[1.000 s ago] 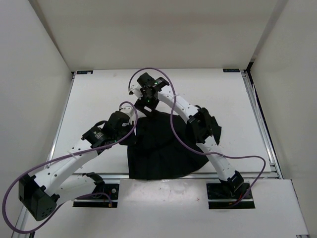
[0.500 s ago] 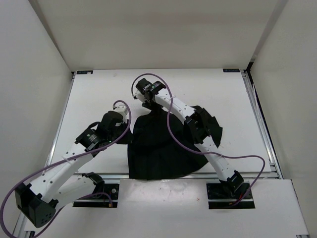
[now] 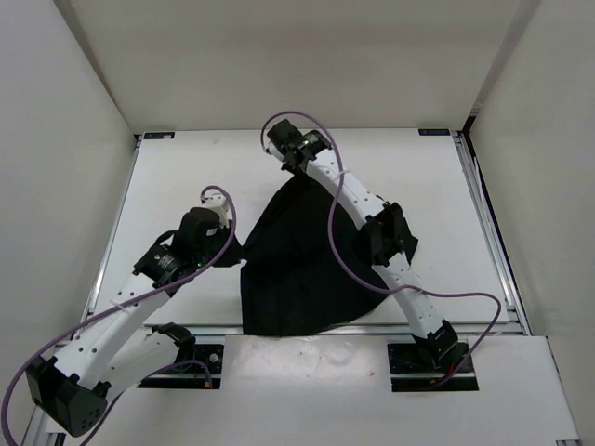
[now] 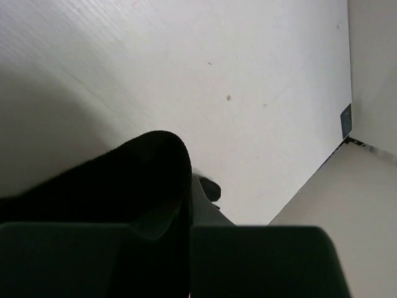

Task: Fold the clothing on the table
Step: Flatten the skirt out

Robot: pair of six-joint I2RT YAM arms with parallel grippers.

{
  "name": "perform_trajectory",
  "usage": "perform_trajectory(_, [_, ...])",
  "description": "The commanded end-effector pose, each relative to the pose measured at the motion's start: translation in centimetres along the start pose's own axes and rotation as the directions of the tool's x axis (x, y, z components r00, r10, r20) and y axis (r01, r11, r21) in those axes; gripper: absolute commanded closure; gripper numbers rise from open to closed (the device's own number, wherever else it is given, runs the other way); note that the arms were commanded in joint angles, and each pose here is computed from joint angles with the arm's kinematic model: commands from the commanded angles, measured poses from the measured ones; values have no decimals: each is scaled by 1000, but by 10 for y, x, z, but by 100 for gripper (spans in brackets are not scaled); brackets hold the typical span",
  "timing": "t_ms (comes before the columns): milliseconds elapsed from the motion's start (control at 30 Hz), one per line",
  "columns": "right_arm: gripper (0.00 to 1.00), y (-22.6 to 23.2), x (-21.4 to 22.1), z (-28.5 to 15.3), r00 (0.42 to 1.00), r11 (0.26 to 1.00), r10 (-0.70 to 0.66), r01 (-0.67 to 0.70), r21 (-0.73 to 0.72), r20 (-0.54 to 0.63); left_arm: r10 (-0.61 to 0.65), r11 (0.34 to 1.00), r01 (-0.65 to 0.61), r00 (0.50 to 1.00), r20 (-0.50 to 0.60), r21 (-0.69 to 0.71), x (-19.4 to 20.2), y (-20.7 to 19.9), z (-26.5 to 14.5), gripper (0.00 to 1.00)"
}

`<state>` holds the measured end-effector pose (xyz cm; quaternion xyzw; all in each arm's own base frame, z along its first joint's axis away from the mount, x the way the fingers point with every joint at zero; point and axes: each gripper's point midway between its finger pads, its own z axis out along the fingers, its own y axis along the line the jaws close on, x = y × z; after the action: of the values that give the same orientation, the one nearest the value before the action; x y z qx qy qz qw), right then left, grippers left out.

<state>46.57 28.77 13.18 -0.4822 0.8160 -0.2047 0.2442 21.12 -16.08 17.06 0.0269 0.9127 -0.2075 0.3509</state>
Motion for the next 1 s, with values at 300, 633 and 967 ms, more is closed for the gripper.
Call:
perform_trajectory(300, [100, -27, 67, -150, 939, 860, 297, -184, -476, 174, -81, 993, 73, 994, 80, 94, -38, -6, 8, 100])
perform_trajectory(633, [100, -49, 90, -73, 911, 780, 411, -335, -529, 28, -86, 996, 85, 991, 103, 10, -133, 2, 82, 100])
perform_trajectory(967, [100, -178, 51, -22, 718, 776, 629, -565, -279, 297, -51, 998, 43, 958, 282, 36, -294, -42, 149, 100])
